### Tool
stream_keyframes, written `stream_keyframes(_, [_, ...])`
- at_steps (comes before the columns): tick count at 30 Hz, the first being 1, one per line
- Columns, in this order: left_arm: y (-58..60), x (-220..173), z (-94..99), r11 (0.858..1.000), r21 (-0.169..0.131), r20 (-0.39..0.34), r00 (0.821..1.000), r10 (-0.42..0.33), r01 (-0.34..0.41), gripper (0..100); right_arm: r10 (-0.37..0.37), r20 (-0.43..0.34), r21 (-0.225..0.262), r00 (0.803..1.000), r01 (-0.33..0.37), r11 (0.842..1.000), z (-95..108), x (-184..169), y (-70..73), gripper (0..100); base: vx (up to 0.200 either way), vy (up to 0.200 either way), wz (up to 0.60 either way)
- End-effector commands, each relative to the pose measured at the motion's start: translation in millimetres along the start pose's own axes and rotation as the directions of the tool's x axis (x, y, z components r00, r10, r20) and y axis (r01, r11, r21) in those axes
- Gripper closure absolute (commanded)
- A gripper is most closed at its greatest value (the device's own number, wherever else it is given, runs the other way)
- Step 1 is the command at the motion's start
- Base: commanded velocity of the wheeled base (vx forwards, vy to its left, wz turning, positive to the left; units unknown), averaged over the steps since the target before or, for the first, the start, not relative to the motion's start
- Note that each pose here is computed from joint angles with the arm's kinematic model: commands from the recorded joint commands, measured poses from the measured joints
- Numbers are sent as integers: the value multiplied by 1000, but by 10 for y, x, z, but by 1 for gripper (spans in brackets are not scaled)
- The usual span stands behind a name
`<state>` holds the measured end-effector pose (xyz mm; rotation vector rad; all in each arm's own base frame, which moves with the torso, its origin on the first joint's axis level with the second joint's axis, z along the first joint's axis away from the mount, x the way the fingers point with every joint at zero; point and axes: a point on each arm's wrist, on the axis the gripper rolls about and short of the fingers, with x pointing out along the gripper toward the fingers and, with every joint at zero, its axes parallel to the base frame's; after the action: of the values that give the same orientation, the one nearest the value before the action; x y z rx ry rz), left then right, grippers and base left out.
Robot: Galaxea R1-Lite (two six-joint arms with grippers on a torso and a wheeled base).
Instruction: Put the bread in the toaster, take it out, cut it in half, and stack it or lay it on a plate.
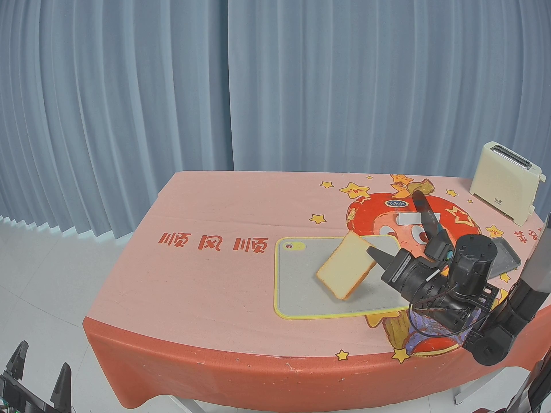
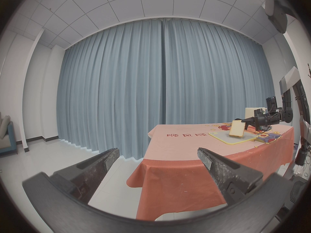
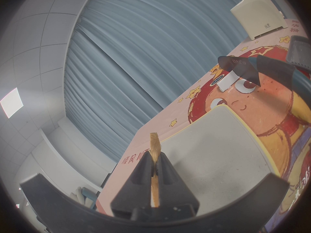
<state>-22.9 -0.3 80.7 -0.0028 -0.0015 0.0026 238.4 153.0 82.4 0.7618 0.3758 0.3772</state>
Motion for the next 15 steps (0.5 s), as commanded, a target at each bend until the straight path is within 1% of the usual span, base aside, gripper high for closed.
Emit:
stream_keyframes(1, [0,1,-53,1000,0,-1,1000,1,-1,0,-6,-13,-4,1000,5,1000,-38,11,-12,100,0,0,0])
stream_keyframes(3, [0,1,-53,1000,0,-1,1000,1,-1,0,-11,-18,-6,1000,11,1000,-51,16,-26,100,0,0,0])
stream_keyframes(4, [0,1,-53,1000,0,-1,1000,1,-1,0,-14,-20,-8,1000,13,1000,-60,27,-34,0,0,0,0])
stream_keyframes(6, [0,1,-53,1000,0,-1,1000,1,-1,0,-11,-14,-9,1000,11,1000,-52,34,-32,0,0,0,0])
stream_keyframes(9, [0,1,-53,1000,0,-1,1000,1,-1,0,11,34,-23,999,-10,1000,-4,26,-5,0,0,0,0])
stream_keyframes(10, [0,1,-53,1000,0,-1,1000,1,-1,0,10,38,-45,999,-9,999,-17,17,-3,0,0,0,0])
stream_keyframes(11, [0,1,-53,1000,0,-1,1000,1,-1,0,-5,36,-87,999,8,996,-39,7,-27,0,0,0,0])
stream_keyframes(12, [0,1,-53,1000,0,-1,1000,1,-1,0,-10,36,-100,999,14,995,-46,9,-36,0,0,0,0])
stream_keyframes(13, [0,1,-53,1000,0,-1,1000,1,-1,0,-24,40,-126,999,29,992,-60,20,-54,0,0,0,0])
stream_keyframes(14, [0,1,-53,1000,0,-1,1000,1,-1,0,-38,46,-142,998,44,989,-73,39,-70,0,0,0,0])
stream_keyframes(15, [0,1,-53,1000,0,-1,1000,1,-1,0,-39,45,-145,998,45,988,-79,40,-70,0,0,0,0])
